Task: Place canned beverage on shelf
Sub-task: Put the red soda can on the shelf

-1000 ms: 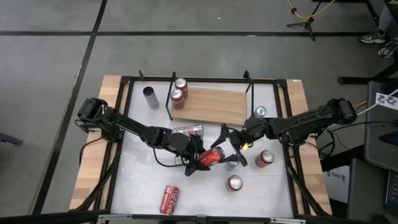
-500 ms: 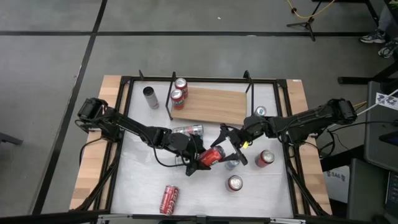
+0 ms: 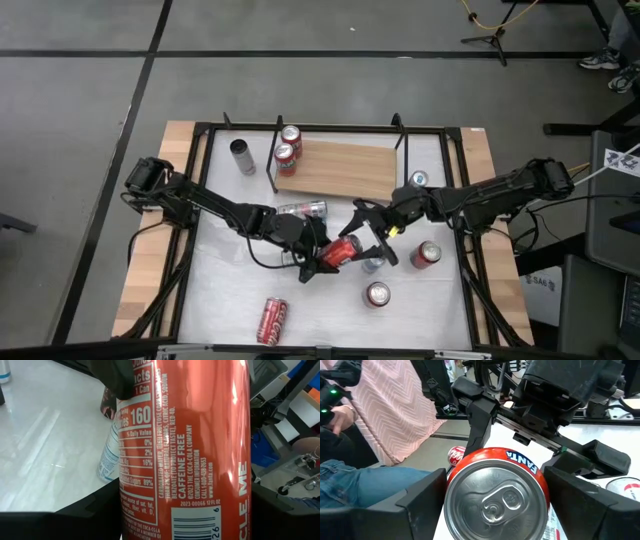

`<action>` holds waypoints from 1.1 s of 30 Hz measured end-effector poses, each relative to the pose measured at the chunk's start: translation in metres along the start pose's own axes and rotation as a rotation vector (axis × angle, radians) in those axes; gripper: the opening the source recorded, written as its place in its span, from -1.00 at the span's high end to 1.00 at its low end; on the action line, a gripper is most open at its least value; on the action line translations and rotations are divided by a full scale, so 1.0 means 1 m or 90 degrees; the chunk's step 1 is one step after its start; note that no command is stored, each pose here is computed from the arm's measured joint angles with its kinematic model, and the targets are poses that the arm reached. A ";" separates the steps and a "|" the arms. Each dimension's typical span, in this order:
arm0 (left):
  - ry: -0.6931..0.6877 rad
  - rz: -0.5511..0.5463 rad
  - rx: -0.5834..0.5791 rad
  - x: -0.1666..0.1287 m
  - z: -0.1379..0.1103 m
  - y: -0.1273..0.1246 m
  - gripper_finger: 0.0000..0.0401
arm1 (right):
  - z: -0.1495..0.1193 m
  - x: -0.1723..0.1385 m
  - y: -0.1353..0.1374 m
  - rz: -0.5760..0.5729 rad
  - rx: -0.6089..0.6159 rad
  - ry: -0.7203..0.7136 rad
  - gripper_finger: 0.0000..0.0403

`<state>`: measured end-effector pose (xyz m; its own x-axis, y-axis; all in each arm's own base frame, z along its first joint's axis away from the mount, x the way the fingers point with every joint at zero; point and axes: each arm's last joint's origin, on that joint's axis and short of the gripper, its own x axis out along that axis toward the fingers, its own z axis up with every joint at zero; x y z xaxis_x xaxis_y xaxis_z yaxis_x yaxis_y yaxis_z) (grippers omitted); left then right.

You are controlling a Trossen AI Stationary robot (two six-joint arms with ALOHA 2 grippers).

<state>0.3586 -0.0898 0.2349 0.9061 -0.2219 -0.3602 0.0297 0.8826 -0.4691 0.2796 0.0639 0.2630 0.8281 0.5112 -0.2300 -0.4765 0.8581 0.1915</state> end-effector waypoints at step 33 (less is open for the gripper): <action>-0.007 0.009 -0.007 0.000 0.001 0.001 -0.43 | 0.000 0.000 0.000 0.000 -0.009 -0.002 -0.95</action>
<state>0.3590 -0.0887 0.2351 0.9109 -0.2051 -0.3582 0.0121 0.8807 -0.4735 0.2797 0.0640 0.2631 0.8293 0.5108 -0.2266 -0.4806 0.8589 0.1772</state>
